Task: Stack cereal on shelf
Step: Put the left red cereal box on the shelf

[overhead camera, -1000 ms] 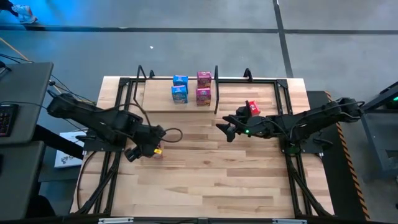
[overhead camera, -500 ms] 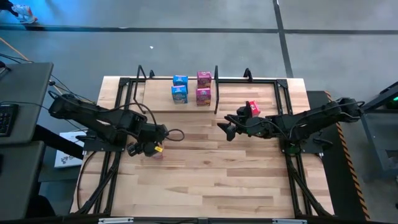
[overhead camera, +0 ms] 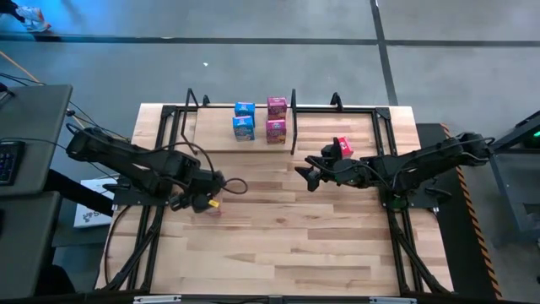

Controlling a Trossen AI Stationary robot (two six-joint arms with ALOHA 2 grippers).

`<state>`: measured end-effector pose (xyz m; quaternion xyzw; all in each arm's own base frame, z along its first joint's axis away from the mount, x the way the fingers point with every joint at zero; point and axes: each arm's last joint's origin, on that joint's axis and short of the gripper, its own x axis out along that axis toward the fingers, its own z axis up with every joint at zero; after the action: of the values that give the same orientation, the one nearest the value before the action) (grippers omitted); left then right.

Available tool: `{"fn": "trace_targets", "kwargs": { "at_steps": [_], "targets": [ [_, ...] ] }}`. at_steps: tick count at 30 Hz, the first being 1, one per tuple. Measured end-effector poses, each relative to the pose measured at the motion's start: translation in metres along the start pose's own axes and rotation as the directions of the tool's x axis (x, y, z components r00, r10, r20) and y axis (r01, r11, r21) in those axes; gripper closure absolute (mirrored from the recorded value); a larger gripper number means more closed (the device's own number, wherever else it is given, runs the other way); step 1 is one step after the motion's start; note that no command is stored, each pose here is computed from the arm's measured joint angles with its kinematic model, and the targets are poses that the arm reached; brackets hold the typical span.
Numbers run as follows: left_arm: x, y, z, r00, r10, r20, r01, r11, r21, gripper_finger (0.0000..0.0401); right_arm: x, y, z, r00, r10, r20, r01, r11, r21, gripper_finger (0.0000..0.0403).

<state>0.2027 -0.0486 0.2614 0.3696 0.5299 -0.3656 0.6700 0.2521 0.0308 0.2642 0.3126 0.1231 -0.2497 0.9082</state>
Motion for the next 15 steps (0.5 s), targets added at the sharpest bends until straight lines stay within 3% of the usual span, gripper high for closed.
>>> {"fn": "trace_targets", "kwargs": {
  "at_steps": [3, 6, 10, 15],
  "targets": [
    [0.0085, -0.0023, -0.0031, 1.000, -0.008, -0.023, 0.008, 0.999, 0.033, 0.0120, 0.0000, 0.0000, 0.0000, 1.000, 0.000, 0.000, 0.000, 1.000, 0.000, 0.0116],
    [0.0102, 0.0002, -0.0034, 0.997, 0.056, -0.054, -0.053, 0.997, 0.063, 0.0120, 0.0000, 0.0000, 0.0000, 1.000, 0.000, 0.000, 0.000, 1.000, 0.001, 0.0116],
    [0.0061, 0.0040, -0.0004, 0.991, 0.131, -0.005, -0.131, 0.990, 0.055, 0.0120, 0.0001, 0.0000, 0.0000, 1.000, 0.000, 0.000, 0.000, 1.000, 0.005, 0.0116],
    [0.0048, 0.0025, -0.0006, 0.992, 0.129, 0.001, -0.128, 0.990, 0.058, 0.0120, 0.0001, 0.0000, -0.0001, 1.000, -0.001, 0.000, 0.001, 1.000, 0.023, 0.0116]
  ]
}}
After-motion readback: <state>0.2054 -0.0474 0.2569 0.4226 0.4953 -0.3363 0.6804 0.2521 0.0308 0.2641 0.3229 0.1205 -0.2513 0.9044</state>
